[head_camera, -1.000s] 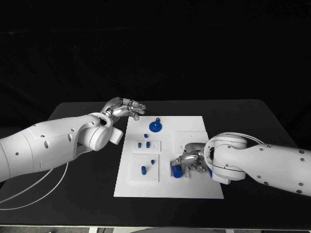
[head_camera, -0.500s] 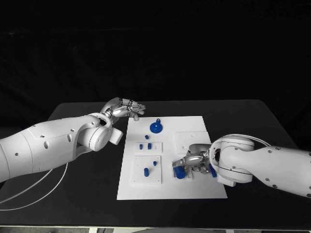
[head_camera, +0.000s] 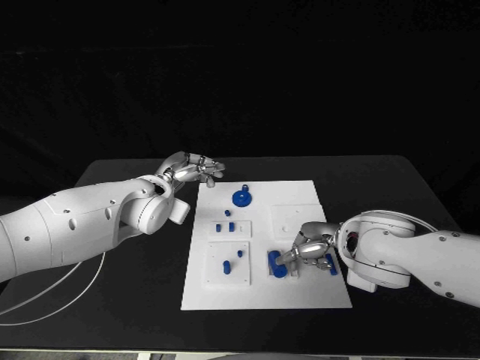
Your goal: Assemble the parts on the task board
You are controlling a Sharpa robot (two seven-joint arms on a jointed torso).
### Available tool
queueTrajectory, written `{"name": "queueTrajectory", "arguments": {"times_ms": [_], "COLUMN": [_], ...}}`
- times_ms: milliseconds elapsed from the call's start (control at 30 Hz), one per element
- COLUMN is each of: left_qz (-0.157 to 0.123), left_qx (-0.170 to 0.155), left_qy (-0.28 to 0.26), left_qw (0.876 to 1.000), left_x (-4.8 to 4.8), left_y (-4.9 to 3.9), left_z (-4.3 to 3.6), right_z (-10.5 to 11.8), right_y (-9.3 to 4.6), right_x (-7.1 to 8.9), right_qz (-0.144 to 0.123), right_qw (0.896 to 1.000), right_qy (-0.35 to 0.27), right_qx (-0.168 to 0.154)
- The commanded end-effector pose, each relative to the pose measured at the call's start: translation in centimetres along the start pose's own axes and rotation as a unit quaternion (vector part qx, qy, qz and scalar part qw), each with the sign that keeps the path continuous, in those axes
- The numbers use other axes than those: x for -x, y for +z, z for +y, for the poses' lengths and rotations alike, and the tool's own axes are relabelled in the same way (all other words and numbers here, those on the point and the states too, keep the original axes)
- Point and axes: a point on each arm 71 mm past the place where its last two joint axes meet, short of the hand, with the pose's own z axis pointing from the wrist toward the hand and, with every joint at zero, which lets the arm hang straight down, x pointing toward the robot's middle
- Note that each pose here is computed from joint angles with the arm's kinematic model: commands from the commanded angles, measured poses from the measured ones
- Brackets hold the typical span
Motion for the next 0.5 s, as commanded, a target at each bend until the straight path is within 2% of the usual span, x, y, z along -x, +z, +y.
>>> {"name": "queueTrajectory", "arguments": {"times_ms": [33, 200, 367, 500], "left_qz": [0.005, 0.006, 0.006, 0.005], "left_qx": [-0.003, -0.003, -0.003, -0.003], "left_qy": [-0.004, -0.004, -0.005, -0.004], "left_qw": [1.0, 1.0, 1.0, 1.0], "left_x": [-0.15, -0.17, -0.17, -0.14], "left_y": [0.03, 0.04, 0.03, 0.03], "left_z": [-0.13, -0.13, -0.13, -0.13], "right_z": [0.4, 0.45, 0.73, 0.91], "right_y": [-0.06, -0.18, -0.24, -0.2], "right_x": [0.06, -0.14, -0.11, -0.12], "right_qz": [-0.006, 0.005, -0.005, -0.007], "right_qw": [1.0, 0.999, 0.997, 0.997], "right_qy": [0.0, -0.021, -0.057, -0.059], "right_qx": [0.029, 0.037, 0.049, 0.051]}}
